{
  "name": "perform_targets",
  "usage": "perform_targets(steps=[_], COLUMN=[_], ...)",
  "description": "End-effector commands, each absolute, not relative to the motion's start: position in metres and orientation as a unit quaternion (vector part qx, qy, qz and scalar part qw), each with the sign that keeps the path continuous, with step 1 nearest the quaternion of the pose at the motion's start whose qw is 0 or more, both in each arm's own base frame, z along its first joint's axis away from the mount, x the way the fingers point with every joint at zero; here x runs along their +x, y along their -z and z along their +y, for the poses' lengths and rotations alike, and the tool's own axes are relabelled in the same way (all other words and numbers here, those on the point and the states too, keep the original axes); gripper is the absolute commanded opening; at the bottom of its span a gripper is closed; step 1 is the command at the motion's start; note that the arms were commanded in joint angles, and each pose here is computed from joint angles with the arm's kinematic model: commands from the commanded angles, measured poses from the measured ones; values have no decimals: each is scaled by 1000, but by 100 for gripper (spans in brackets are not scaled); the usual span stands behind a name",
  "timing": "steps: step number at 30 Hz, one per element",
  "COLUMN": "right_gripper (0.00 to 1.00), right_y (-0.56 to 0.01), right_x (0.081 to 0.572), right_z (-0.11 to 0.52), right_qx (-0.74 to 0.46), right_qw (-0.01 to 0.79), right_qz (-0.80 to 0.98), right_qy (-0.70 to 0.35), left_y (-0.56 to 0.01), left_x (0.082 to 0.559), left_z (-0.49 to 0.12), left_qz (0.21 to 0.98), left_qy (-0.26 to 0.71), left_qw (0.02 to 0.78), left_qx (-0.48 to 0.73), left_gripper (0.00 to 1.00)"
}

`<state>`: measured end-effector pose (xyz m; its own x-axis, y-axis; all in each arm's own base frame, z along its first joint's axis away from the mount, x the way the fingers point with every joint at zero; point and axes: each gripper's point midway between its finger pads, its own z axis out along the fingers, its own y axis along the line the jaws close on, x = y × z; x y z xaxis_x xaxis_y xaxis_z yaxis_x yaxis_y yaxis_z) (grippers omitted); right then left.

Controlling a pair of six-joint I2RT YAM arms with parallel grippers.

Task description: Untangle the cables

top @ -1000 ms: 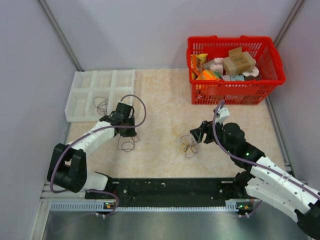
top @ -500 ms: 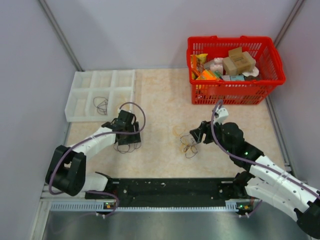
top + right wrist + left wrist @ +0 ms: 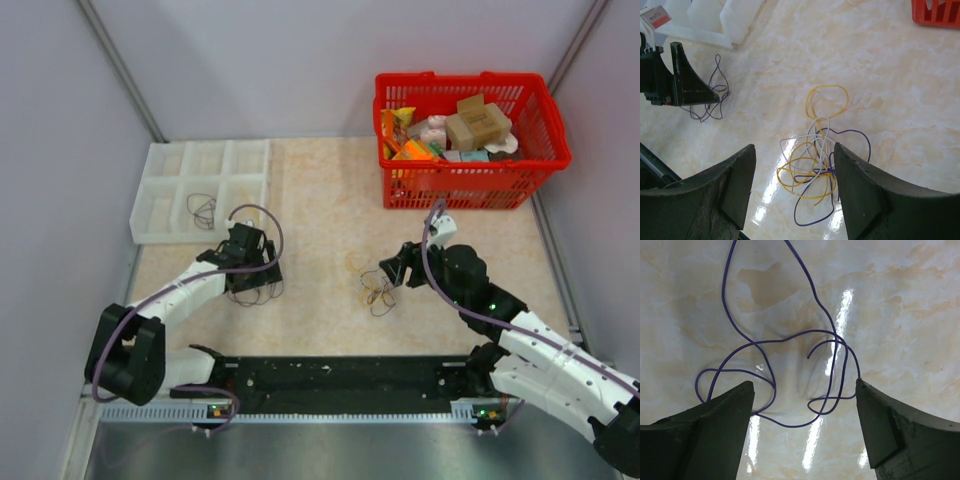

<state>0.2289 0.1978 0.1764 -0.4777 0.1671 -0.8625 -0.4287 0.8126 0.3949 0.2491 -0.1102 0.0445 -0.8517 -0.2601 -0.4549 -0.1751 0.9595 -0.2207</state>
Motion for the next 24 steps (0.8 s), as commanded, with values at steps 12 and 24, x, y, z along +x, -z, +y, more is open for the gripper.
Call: perform_targets(steps=[12, 24], right_gripper=[64, 64], right_y=[-199, -195], right_x=[234, 234], right_z=[200, 200], right_qx=[-74, -75], right_qw=[523, 522], right_qz=[790, 791], right_qy=[-312, -310], left_y=[-10, -9], left_x=[248, 253], left_z=[-112, -116], left_qz=[967, 970], left_qy=[71, 30], left_qw=[205, 209], left_qx=[-136, -120], left_gripper=[66, 20])
